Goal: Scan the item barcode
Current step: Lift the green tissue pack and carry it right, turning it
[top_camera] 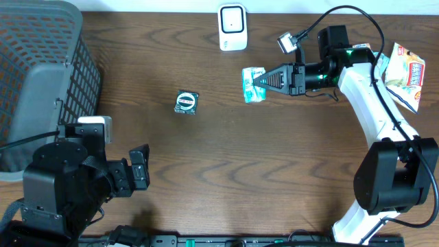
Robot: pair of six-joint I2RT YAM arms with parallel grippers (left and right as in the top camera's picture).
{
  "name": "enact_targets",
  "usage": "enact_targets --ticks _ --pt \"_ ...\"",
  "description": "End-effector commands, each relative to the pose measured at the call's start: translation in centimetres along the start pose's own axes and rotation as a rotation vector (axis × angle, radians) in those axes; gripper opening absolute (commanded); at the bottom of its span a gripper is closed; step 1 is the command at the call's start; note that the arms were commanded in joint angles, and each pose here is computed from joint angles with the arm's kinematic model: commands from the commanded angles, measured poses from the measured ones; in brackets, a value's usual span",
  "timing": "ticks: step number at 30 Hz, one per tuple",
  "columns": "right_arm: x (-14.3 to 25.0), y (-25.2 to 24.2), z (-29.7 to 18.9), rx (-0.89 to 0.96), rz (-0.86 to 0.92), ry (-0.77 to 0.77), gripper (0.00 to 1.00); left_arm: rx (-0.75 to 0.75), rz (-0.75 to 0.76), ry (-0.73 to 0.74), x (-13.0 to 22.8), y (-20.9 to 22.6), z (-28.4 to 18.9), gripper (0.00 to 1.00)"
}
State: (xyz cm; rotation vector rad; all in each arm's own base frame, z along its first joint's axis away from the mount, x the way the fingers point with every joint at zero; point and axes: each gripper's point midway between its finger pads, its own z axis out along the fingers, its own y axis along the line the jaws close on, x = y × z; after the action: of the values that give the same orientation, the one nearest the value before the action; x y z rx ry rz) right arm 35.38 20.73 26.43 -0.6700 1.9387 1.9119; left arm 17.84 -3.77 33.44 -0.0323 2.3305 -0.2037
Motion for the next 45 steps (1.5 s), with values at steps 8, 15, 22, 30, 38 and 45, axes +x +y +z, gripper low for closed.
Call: enact_targets --ticks 8,15,22,30,38,45 --pt "-0.2 1.2 0.4 -0.023 -0.058 0.003 0.01 -0.002 -0.015 -0.010 -0.2 0.1 -0.3 0.98" --pt "0.0 0.7 0.4 0.002 -0.059 0.012 0.01 -0.002 -0.015 -0.010 -0.2 0.1 -0.3 0.98" --pt "0.1 0.6 0.6 0.009 -0.058 0.020 0.01 -0.002 -0.015 -0.010 -0.2 0.1 -0.3 0.98" --pt "0.4 0.5 1.1 0.019 -0.059 0.038 0.01 -0.002 -0.015 -0.010 -0.2 0.1 -0.3 0.98" --pt "0.6 0.1 1.3 0.038 -0.059 0.048 0.01 -0.002 -0.015 -0.010 -0.2 0.1 -0.3 0.98" --pt "1.2 -0.7 1.8 0.091 -0.062 0.084 0.01 -0.002 -0.015 -0.010 -0.2 0.1 -0.3 0.98"
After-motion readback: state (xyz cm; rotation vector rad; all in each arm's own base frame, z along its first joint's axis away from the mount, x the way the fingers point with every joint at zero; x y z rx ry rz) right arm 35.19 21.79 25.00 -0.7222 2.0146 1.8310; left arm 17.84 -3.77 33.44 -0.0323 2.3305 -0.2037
